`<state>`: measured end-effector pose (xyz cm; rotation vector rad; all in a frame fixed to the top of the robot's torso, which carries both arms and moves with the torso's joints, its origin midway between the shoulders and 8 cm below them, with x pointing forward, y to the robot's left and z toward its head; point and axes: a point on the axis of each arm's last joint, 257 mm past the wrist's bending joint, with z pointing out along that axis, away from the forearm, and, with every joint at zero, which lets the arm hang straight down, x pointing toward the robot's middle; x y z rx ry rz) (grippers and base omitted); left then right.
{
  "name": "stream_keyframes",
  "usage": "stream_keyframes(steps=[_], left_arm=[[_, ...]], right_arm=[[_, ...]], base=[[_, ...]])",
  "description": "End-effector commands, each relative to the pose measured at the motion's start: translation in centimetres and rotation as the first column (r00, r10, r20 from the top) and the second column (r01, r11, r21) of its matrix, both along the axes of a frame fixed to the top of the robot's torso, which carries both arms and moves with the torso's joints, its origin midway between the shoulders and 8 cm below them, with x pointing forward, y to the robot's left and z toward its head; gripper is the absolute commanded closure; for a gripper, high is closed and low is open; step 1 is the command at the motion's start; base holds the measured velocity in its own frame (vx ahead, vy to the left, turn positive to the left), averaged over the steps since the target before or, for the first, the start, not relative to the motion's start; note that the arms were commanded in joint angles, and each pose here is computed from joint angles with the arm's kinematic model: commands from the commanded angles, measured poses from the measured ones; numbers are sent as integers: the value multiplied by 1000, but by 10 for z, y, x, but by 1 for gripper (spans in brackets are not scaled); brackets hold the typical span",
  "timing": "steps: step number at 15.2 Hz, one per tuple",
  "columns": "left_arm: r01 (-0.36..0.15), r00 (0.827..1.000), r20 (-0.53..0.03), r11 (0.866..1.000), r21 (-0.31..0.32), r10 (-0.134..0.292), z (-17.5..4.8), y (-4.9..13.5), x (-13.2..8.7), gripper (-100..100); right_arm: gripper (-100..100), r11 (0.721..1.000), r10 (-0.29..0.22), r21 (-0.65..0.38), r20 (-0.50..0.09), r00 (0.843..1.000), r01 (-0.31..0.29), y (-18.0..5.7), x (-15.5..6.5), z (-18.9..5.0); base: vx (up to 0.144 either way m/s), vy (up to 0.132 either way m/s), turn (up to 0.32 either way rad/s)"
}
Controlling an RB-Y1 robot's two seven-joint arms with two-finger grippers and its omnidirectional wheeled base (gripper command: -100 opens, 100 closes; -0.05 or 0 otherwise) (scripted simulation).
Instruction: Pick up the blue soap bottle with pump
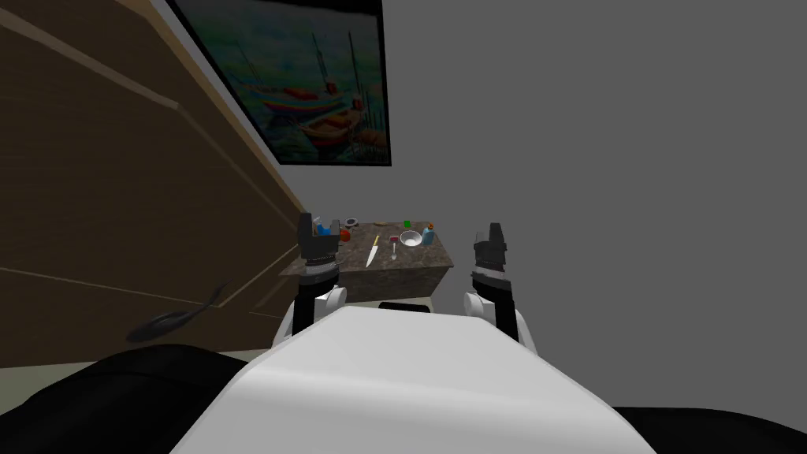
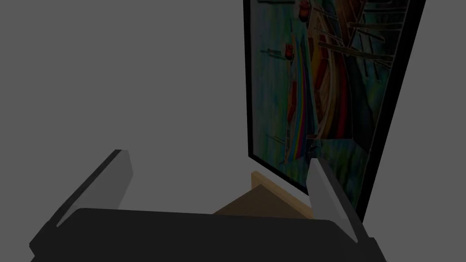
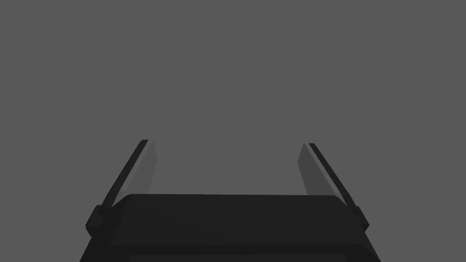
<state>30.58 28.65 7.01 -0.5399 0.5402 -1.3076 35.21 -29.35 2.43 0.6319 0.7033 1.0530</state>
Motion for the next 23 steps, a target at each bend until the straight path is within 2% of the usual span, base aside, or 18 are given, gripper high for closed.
stream_keyframes(steps=[1,2,4,7,8,9,10,11,12,13,14,16,17,19,20,21,22,23], left_arm=[[0,1000,0,1000,0,0,0,0,0,0],[0,1000,0,1000,0,0,0,0,0,0],[0,1000,0,1000,0,0,0,0,0,0],[0,1000,0,1000,0,0,0,0,0,0],[0,1000,0,1000,0,0,0,0,0,0],[0,1000,0,1000,0,0,0,0,0,0],[0,1000,0,1000,0,0,0,0,0,0],[0,1000,0,1000,0,0,0,0,0,0],[0,1000,0,1000,0,0,0,0,0,0],[0,1000,0,1000,0,0,0,0,0,0],[0,1000,0,1000,0,0,0,0,0,0],[0,1000,0,1000,0,0,0,0,0,0],[0,1000,0,1000,0,0,0,0,0,0],[0,1000,0,1000,0,0,0,0,0,0],[0,1000,0,1000,0,0,0,0,0,0],[0,1000,0,1000,0,0,0,0,0,0],[0,1000,0,1000,0,0,0,0,0,0],[0,1000,0,1000,0,0,0,0,0,0]], right_arm=[[-100,998,-1,-59,-41,999,-2,-2,1,-14],[-100,998,-1,-59,-41,999,-2,-2,1,-14],[-100,992,-12,-128,-99,995,-1,-8,0,-34],[-100,983,-16,-183,-137,990,-10,-11,0,-46],[-100,973,-27,-230,-177,984,-14,-17,-2,-61],[-100,972,-25,-235,-178,984,-18,-17,-2,-61],[-100,960,-42,-280,-221,974,-22,-24,-5,-77],[-100,957,-38,-290,-223,974,-29,-23,-5,-76],[-100,943,-60,-331,-266,962,-33,-33,-9,-94],[-100,937,-53,-347,-270,961,-46,-31,-8,-93],[-100,921,-79,-387,-315,946,-52,-43,-14,-111],[-100,911,-70,-406,-319,945,-69,-41,-13,-111],[-100,888,-96,-452,-366,926,-87,-53,-21,-129],[-100,881,-91,-464,-369,925,-98,-52,-20,-129],[-100,854,-120,-507,-416,901,-121,-65,-29,-147],[-100,844,-114,-519,-419,901,-134,-64,-28,-147],[-100,819,-148,-552,-464,873,-155,-79,-39,-166],[-100,808,-142,-564,-467,873,-170,-78,-38,-165]], base=[[-4,20,125],[-8,32,145],[-10,43,165],[-12,45,137],[-12,48,171],[-9,46,158],[-17,55,231],[-18,54,167],[-13,61,186],[-10,60,181],[-17,65,216],[-14,48,139],[-3,51,181],[-2,43,134],[-6,50,218],[-9,56,224],[-7,74,277],[-7,77,219]])
